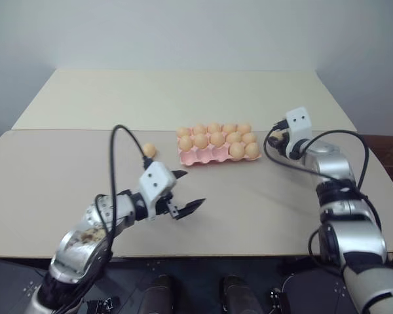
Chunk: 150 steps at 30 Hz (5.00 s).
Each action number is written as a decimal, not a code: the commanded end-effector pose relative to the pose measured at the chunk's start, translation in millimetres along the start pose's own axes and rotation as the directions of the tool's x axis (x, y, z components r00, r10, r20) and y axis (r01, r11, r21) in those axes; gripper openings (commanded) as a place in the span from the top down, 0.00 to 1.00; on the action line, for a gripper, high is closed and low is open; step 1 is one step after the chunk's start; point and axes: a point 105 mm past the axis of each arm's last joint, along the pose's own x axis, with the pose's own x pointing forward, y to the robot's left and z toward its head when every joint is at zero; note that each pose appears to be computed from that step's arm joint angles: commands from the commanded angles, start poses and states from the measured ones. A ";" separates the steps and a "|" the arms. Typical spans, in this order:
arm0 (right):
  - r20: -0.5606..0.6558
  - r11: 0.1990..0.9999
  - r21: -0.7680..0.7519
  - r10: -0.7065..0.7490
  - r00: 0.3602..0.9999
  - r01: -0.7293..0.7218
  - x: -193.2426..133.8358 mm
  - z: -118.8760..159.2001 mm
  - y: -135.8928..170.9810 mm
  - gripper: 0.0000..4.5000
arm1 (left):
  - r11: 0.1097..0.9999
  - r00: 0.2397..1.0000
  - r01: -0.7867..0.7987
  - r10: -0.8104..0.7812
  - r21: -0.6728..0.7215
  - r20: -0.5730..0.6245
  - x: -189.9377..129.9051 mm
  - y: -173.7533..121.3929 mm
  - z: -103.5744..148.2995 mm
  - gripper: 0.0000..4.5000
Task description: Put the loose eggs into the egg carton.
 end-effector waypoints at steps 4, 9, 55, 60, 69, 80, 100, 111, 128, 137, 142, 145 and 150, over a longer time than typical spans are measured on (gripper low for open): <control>0.212 0.989 0.030 0.132 0.968 -0.142 -43.8 54.3 72.3 0.63 | 0.999 0.998 -0.043 0.043 0.013 -0.038 -25.8 -0.6 -3.5 0.00; 0.196 0.973 0.062 0.206 0.959 -0.222 -34.8 51.0 119.3 0.63 | 0.999 0.998 -0.050 0.051 0.017 -0.034 -25.2 2.6 -2.4 0.00; 0.409 0.891 -0.045 0.428 0.806 -0.451 -141.1 38.1 133.7 0.00 | 0.986 0.995 -0.096 0.099 -0.135 0.017 -42.0 -0.3 -1.0 0.00; 0.368 0.838 -0.039 0.518 0.772 -0.544 -171.4 10.5 140.9 0.00 | 0.984 0.994 -0.106 0.108 -0.141 0.002 -43.8 -6.1 -5.6 0.00; 0.267 0.748 -0.068 0.651 0.710 -0.660 -201.8 -14.0 148.4 0.00 | 0.930 0.942 -0.332 0.318 -0.158 -0.104 -53.5 -0.2 -22.6 0.00; 0.255 0.710 -0.159 0.701 0.666 -0.686 -196.1 -12.4 156.0 0.00 | 0.884 0.896 -0.427 0.384 -0.191 -0.224 -31.2 30.7 -37.4 0.00; 0.256 0.704 -0.178 0.708 0.658 -0.687 -192.4 -11.2 156.6 0.00 | 0.828 0.854 -0.507 0.445 -0.241 -0.269 7.6 39.5 -47.9 0.00; 0.261 0.697 -0.194 0.715 0.649 -0.690 -189.5 -2.8 158.5 0.00 | 0.836 0.870 -0.481 0.418 -0.264 -0.262 18.8 42.6 -48.4 0.09; 0.270 0.709 -0.206 0.704 0.657 -0.675 -184.4 5.4 156.9 0.00 | 0.883 0.906 -0.422 0.413 -0.203 -0.089 36.0 52.2 2.2 0.50; 0.295 0.721 -0.207 0.690 0.661 -0.661 -183.1 14.5 160.5 0.00 | 0.944 0.953 -0.302 0.301 -0.130 -0.027 91.3 63.6 27.1 0.50; 0.300 0.731 -0.203 0.680 0.669 -0.652 -182.4 15.8 162.6 0.00 | 0.963 0.967 -0.256 0.255 -0.083 -0.021 113.3 66.3 31.0 0.50; 0.298 0.733 -0.203 0.678 0.672 -0.650 -181.7 15.7 163.3 0.00 | 0.971 0.972 -0.233 0.232 -0.060 -0.027 123.1 66.0 30.3 0.50; 0.301 0.732 -0.206 0.679 0.670 -0.650 -180.7 16.9 165.0 0.00 | 0.981 0.981 -0.193 0.192 -0.018 -0.024 141.6 62.0 32.9 0.50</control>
